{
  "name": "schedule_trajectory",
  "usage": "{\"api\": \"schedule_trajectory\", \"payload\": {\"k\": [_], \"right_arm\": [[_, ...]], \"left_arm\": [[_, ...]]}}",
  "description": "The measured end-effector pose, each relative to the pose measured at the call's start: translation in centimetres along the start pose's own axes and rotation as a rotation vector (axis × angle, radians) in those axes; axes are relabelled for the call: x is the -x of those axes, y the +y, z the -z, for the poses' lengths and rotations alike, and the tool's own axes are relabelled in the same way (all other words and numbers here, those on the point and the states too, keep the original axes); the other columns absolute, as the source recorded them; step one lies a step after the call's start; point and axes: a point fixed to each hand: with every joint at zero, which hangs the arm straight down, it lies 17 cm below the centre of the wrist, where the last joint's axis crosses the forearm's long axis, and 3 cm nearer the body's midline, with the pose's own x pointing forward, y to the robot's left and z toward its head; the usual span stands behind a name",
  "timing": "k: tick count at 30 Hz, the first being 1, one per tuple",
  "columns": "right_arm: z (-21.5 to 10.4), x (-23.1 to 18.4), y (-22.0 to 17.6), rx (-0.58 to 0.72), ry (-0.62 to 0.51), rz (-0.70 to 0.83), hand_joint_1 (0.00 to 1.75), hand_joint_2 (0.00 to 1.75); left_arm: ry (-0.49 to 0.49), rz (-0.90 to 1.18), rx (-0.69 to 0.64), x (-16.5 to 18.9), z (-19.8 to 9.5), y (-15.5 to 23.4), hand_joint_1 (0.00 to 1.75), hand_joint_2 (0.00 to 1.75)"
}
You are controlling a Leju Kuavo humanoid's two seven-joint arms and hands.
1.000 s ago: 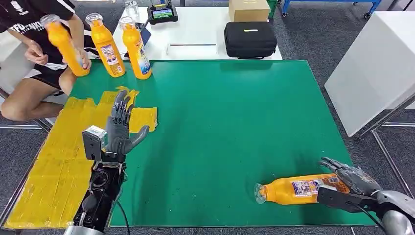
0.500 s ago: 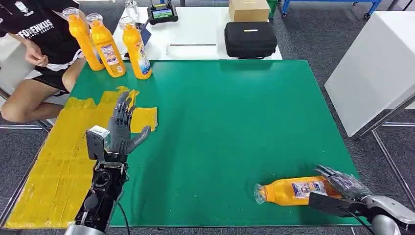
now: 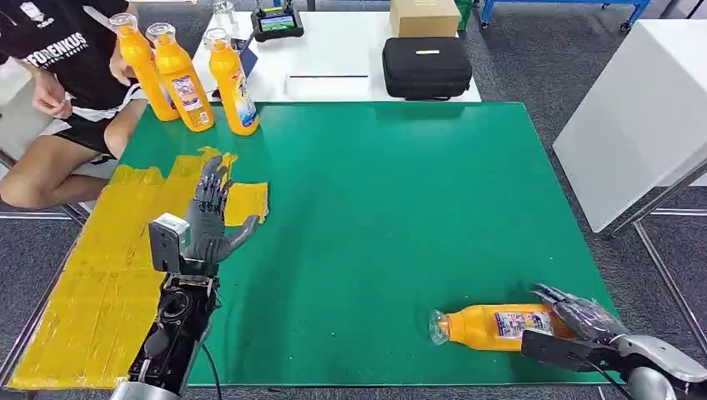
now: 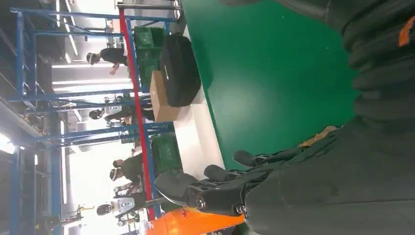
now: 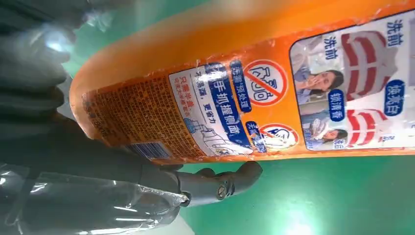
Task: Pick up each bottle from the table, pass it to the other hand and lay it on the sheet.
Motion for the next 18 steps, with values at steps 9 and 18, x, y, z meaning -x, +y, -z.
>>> {"api": "schedule_trajectory", "payload": {"k": [9, 18], "right_arm": [[0.2, 0.3, -0.2, 0.002, 0.012, -0.011, 0.00, 1.75], [2.3, 0.3, -2.4, 0.074, 0.029, -0.067, 1.75, 1.75]], "left_arm": [[0.005, 0.000, 0.002, 0.2, 0.0, 0.0, 0.00, 1.75], [0.007, 0.005, -0.004, 0.3, 0.1, 0.2, 0.00, 1.75]]}}
